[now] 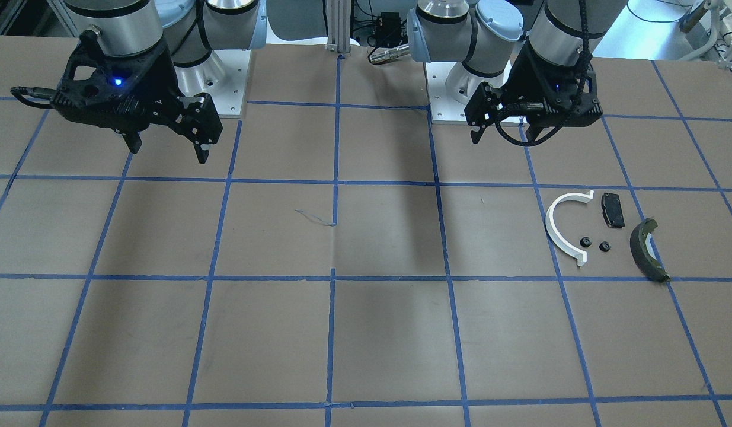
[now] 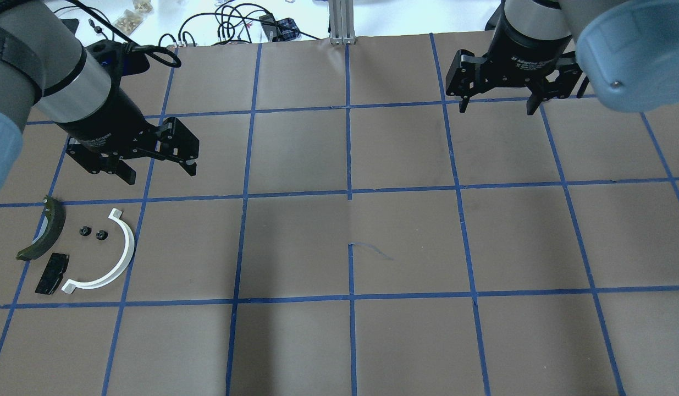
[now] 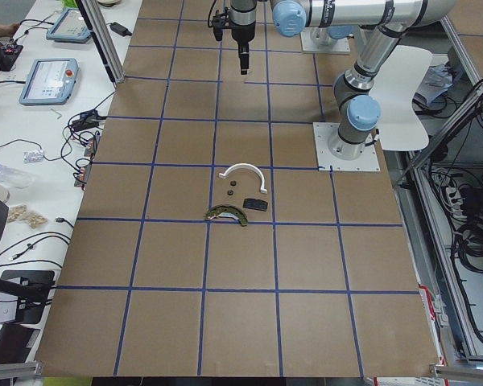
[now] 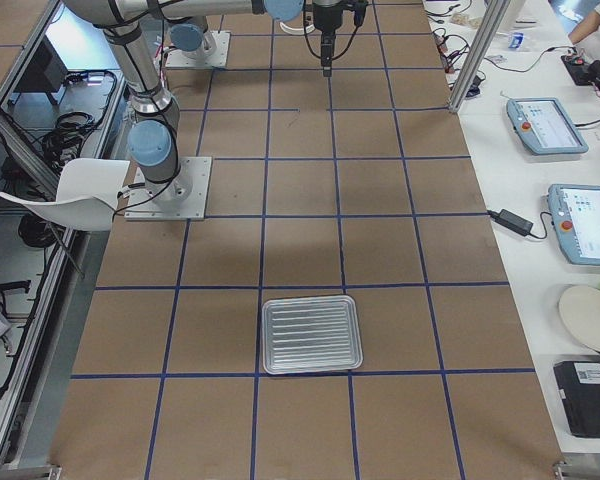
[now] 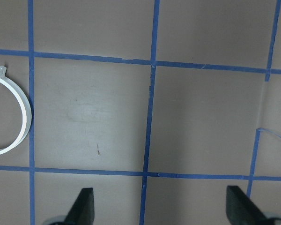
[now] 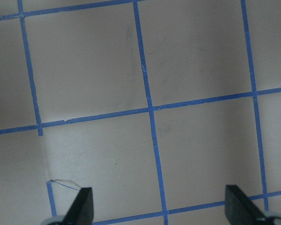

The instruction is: Place bearing gear from tray to pile

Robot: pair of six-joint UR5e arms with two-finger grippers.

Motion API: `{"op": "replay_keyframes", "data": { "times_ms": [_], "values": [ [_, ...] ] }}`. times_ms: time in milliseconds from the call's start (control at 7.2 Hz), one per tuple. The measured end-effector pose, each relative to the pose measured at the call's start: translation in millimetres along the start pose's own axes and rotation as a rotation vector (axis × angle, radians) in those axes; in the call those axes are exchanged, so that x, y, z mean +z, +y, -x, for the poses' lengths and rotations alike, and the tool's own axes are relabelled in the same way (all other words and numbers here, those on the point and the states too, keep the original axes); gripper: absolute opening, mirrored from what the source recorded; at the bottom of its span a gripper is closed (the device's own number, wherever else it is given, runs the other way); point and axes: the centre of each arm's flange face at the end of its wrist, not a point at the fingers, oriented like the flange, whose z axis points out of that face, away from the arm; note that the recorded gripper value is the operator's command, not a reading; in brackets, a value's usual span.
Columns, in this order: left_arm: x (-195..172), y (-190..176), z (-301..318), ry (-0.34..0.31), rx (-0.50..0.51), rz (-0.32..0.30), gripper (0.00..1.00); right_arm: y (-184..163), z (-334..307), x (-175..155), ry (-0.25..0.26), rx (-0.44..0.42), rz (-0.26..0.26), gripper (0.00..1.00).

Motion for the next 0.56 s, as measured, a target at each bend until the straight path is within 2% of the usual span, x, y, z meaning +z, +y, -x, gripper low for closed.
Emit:
{"op": "replay_keyframes", "data": {
  "times_ms": [556],
  "values": [
    [3.6,-0.4,0.7,-0.010,-0.002,0.009,1.00,-0.5,0.1,0.2,0.001,0.001,0.000,1.00]
  ]
}}
